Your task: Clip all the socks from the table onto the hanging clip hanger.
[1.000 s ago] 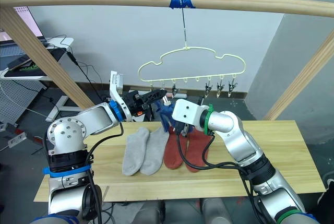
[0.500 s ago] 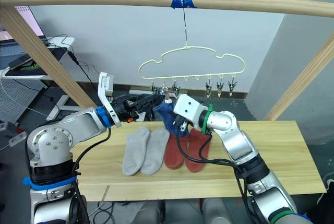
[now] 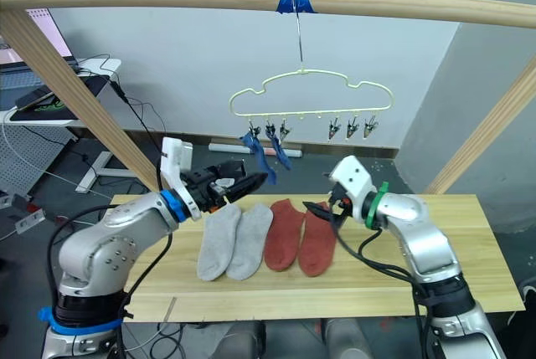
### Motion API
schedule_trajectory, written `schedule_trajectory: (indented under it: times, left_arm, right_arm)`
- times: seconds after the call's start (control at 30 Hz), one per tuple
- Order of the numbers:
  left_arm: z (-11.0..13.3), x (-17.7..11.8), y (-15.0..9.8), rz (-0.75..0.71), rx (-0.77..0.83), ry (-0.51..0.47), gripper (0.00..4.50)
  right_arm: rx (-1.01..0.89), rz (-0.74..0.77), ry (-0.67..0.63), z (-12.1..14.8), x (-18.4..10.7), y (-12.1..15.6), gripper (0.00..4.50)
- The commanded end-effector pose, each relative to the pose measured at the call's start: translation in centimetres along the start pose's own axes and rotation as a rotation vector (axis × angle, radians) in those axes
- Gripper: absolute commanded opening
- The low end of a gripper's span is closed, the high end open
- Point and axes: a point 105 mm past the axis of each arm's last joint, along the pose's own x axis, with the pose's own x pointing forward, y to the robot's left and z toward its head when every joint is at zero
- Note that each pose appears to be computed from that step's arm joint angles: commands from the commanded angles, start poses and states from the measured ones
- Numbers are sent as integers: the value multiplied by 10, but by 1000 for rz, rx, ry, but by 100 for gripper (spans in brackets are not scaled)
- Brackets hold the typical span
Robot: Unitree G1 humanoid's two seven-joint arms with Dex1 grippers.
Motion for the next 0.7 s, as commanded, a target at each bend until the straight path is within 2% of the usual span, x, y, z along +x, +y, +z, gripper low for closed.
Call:
schedule_trajectory:
  times: [0.03,0.13,0.23,0.3,0.4,0.57,0.7]
  left_arm:
    - [18,5,-11,-1,133,-112,450]
    - [17,11,-11,36,191,-168,450]
    - [16,19,-19,22,199,-207,398]
    - [14,25,-23,16,272,-209,334]
    - [13,35,-24,35,289,-222,247]
    - [16,49,-11,126,296,-280,247]
    - [12,60,-12,102,336,-281,247]
  right_arm:
    - [39,81,-161,37,-17,14,449]
    - [27,87,-178,42,-29,15,449]
    - [58,81,-212,49,-35,16,450]
    - [58,74,-221,51,-37,16,450]
    - [68,71,-234,53,-37,20,450]
    - [73,88,-282,65,-36,27,450]
    - [79,102,-309,72,-35,28,450]
